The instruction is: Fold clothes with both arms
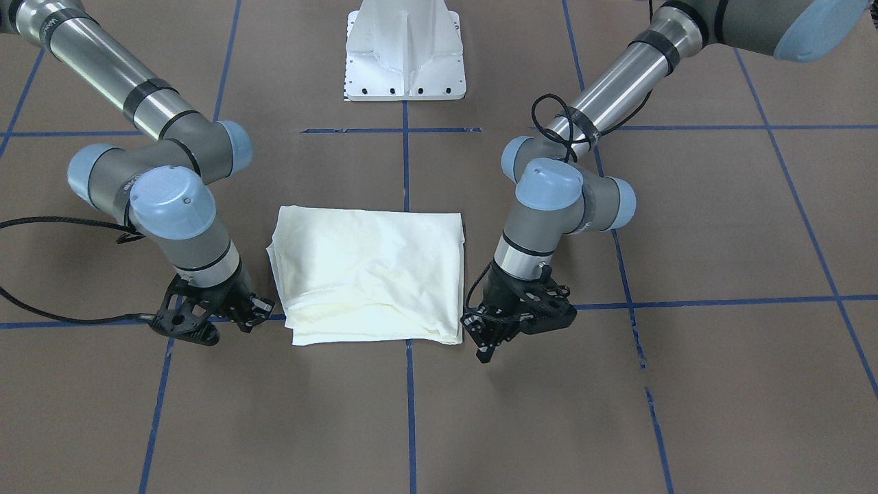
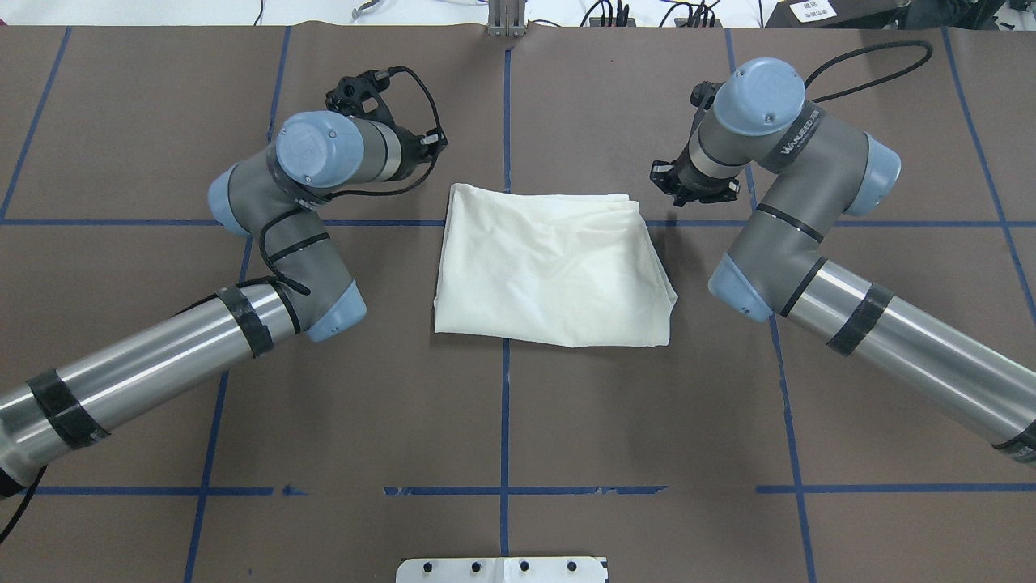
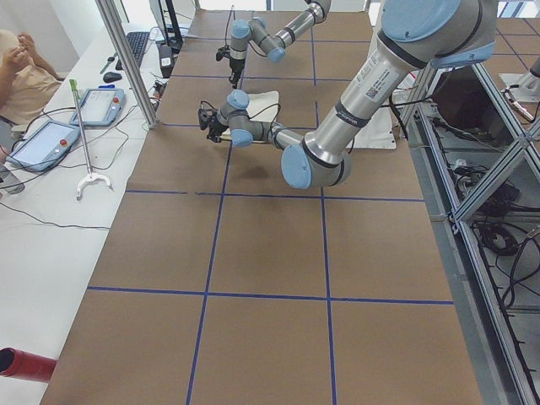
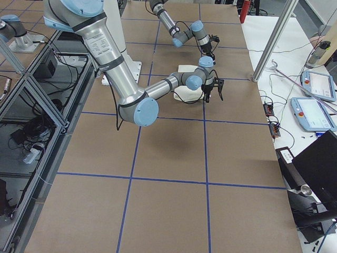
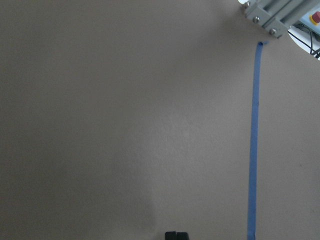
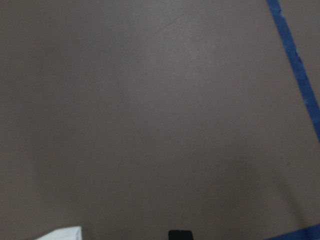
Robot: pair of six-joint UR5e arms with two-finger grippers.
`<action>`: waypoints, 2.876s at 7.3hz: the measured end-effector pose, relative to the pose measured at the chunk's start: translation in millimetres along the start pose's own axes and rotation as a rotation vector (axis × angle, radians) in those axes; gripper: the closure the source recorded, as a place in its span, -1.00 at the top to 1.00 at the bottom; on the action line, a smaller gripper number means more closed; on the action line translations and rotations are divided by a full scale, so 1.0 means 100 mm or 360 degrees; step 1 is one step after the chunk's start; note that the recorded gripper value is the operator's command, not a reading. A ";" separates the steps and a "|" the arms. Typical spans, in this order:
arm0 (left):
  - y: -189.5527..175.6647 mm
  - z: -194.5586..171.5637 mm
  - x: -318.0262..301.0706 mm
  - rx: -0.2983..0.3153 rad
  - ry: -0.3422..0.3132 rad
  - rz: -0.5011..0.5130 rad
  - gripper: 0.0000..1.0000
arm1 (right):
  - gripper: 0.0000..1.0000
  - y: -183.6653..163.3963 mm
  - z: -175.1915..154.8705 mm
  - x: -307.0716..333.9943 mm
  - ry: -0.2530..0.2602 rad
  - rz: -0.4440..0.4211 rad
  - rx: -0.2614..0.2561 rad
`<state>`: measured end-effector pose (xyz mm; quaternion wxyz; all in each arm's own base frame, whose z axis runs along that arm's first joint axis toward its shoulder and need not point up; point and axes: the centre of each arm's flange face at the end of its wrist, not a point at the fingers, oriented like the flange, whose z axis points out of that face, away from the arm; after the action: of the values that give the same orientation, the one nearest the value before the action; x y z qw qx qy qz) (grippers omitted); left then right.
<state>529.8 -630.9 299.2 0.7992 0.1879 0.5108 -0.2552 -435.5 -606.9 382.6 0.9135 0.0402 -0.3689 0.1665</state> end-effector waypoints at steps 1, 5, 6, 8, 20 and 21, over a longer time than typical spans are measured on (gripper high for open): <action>-0.22 -0.01 -0.11 0.0034 -0.0019 0.0029 -1.00 | -1.00 -0.17 -0.06 0.10 -0.0005 0.0004 -0.0008; -0.99 -0.55 -1.51 -0.0029 -0.0114 0.0409 -1.00 | -1.00 -1.16 -0.86 1.86 -0.0055 -0.0129 -0.0004; -1.23 -0.83 -1.97 -0.0042 -0.0139 0.0514 -1.00 | -1.00 -1.35 -0.97 2.46 -0.0006 -0.0229 0.0026; -1.79 -1.49 -2.98 -0.0141 -0.0187 0.0716 -1.00 | -1.00 -1.51 -1.14 3.43 0.0071 -0.0359 0.0012; -1.39 -4.36 -5.35 -0.0819 -0.0537 0.0667 1.00 | 1.00 -1.02 -1.69 4.16 0.0002 -0.0458 -0.0255; -1.39 -4.36 -5.31 -0.0818 -0.0510 0.0670 1.00 | 1.00 -1.00 -1.67 4.17 0.0000 -0.0463 -0.0258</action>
<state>-52.8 -382.8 599.8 0.9252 0.0396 0.3766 0.0250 -11.3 -553.6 553.7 0.9283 0.0194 -0.3713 0.0022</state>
